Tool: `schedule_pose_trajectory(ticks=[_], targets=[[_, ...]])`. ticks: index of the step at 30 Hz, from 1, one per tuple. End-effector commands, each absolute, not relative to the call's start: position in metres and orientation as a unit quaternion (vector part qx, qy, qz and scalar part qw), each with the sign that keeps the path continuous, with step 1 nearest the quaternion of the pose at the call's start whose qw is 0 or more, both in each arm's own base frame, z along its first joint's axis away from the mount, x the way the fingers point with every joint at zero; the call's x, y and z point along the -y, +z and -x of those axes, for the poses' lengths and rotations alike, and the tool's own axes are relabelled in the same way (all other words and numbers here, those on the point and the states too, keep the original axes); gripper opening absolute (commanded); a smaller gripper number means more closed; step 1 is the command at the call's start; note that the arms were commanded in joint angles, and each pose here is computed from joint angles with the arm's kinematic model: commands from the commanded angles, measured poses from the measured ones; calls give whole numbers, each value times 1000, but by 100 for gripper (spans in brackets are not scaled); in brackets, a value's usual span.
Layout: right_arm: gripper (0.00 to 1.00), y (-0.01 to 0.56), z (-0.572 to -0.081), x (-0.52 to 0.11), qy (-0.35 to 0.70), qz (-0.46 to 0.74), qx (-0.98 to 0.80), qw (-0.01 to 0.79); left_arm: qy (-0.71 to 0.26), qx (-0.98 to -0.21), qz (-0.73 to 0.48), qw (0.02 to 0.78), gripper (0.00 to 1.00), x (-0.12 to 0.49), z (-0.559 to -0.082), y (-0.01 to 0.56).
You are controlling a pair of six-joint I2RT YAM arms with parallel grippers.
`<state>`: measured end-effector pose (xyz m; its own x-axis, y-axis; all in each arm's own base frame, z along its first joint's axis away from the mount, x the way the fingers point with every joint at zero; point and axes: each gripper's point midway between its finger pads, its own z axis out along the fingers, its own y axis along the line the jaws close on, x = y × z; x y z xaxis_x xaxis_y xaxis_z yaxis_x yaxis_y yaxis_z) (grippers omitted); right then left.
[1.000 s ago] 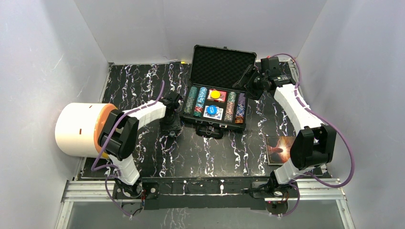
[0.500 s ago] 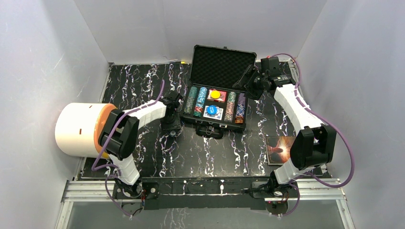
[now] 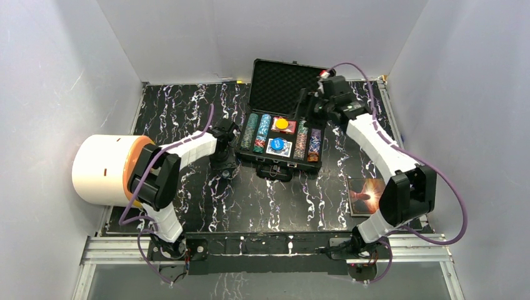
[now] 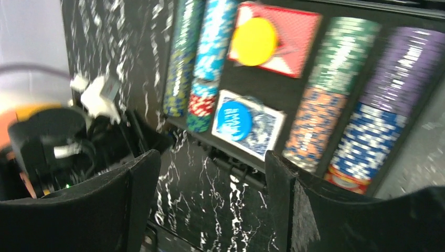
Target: Pack up texas hold em set
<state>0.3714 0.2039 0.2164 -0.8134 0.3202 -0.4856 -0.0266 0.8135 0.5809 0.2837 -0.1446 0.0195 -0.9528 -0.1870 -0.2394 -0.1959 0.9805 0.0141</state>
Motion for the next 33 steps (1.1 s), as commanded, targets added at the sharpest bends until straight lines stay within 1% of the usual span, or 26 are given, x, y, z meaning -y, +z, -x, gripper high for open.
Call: schedule_pose_trajectory(ticks=[1, 5, 10, 15, 21, 27, 33], targets=[[82, 247, -355, -246, 321, 52, -872, 366, 8, -979, 127, 157, 39, 143, -290, 47], [83, 234, -336, -271, 323, 116, -863, 370, -5, -976, 143, 166, 40, 146, -292, 56], [84, 218, -317, -293, 333, 169, -849, 375, -32, -969, 170, 175, 40, 154, -298, 74], [83, 211, -301, -314, 391, 185, -816, 384, -75, -962, 201, 170, 40, 166, -305, 96], [83, 206, -289, -342, 430, 177, -800, 380, -133, -947, 253, 149, 40, 186, -305, 116], [82, 207, -279, -359, 457, 138, -794, 376, -201, -923, 305, 123, 39, 211, -309, 134], [79, 195, -283, -358, 436, 115, -808, 379, -241, -902, 342, 103, 39, 220, -306, 143]])
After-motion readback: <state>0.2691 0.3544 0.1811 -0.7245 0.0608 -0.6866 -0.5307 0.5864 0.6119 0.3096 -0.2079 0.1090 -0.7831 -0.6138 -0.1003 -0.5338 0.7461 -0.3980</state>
